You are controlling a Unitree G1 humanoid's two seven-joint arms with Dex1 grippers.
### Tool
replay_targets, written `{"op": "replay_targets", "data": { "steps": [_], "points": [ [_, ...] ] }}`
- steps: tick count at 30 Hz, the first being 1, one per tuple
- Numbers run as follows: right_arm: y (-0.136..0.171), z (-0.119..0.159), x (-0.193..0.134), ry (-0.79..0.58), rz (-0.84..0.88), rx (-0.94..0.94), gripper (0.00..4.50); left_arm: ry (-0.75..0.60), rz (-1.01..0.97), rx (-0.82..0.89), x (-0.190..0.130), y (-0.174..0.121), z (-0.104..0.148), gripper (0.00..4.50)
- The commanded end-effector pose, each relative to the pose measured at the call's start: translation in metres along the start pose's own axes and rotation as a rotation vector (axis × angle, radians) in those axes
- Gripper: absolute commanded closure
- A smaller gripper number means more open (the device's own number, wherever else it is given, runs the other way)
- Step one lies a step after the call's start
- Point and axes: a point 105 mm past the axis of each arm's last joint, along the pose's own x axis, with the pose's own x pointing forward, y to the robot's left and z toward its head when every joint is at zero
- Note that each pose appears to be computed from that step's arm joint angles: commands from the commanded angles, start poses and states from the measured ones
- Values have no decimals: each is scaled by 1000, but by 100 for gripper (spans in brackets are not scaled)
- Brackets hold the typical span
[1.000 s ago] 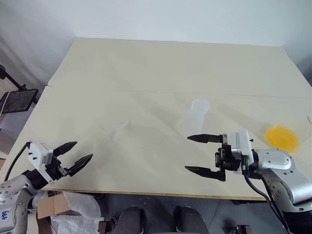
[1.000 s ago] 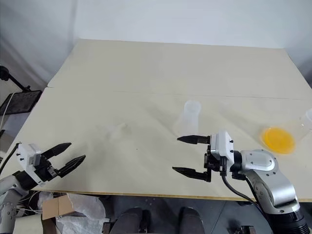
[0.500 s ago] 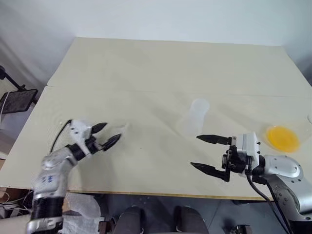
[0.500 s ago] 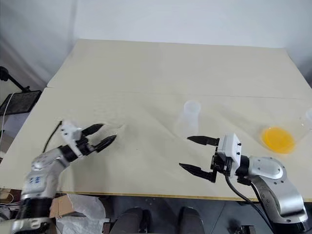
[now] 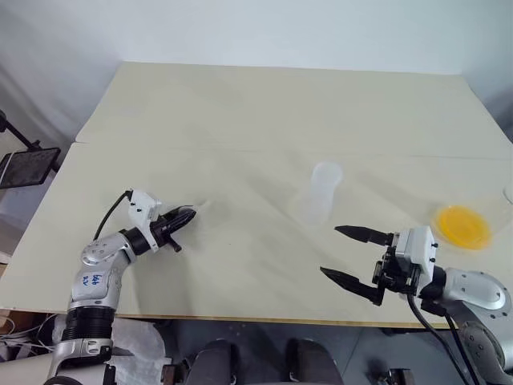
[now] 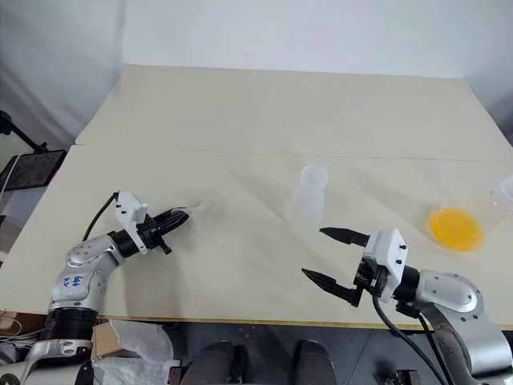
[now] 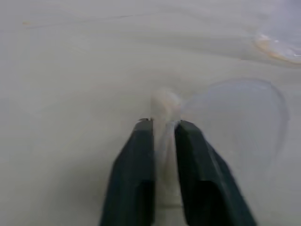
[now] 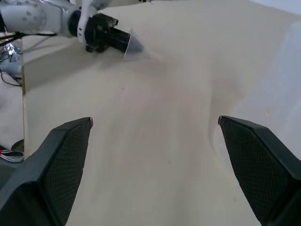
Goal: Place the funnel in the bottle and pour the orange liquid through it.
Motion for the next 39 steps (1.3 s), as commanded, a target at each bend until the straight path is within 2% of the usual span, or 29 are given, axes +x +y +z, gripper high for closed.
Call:
{"op": "replay_targets", "data": {
  "steps": [1, 3, 5, 7, 8, 10, 13, 15, 19, 23, 27, 31, 39],
  "points": [
    [-2, 13, -6, -34, -41, -63, 0, -40, -71, 35, 1, -6, 25, 449],
    [-4, 12, -11, -27, -67, -67, 0, -71, -90, 37, 3, -5, 40, 449],
    [-6, 11, -18, -24, -113, -65, 0, -123, -100, 26, 13, -1, 68, 449],
    [-9, 10, -29, -16, -169, -66, 0, -180, -216, -65, 32, -13, 110, 449],
    [-9, 9, -33, -8, -190, -69, 0, -162, -291, -61, 41, -24, 125, 449],
    [-8, 7, -38, -2, -221, -81, 0, -49, -379, -45, 53, -38, 135, 449],
    [-13, 14, -47, -40, -315, -163, 0, 40, -530, -38, 65, -59, 156, 449],
    [-16, 18, -53, -60, -376, -211, 0, 78, -617, -48, 71, -72, 171, 449],
    [-19, 29, -63, -160, -517, -182, 0, 149, -769, -40, 84, -97, 195, 449],
    [-13, 30, -59, -199, -558, -146, 0, 228, -788, -83, 106, -114, 204, 449],
    [-8, 28, -52, -219, -569, -131, 0, 303, -796, -49, 122, -129, 203, 449],
    [-5, 30, -45, -240, -574, -134, 0, 371, -769, 6, 134, -130, 193, 449],
    [-4, 28, -41, -244, -583, -141, 0, 412, -782, 29, 145, -137, 188, 449]
  ]
}}
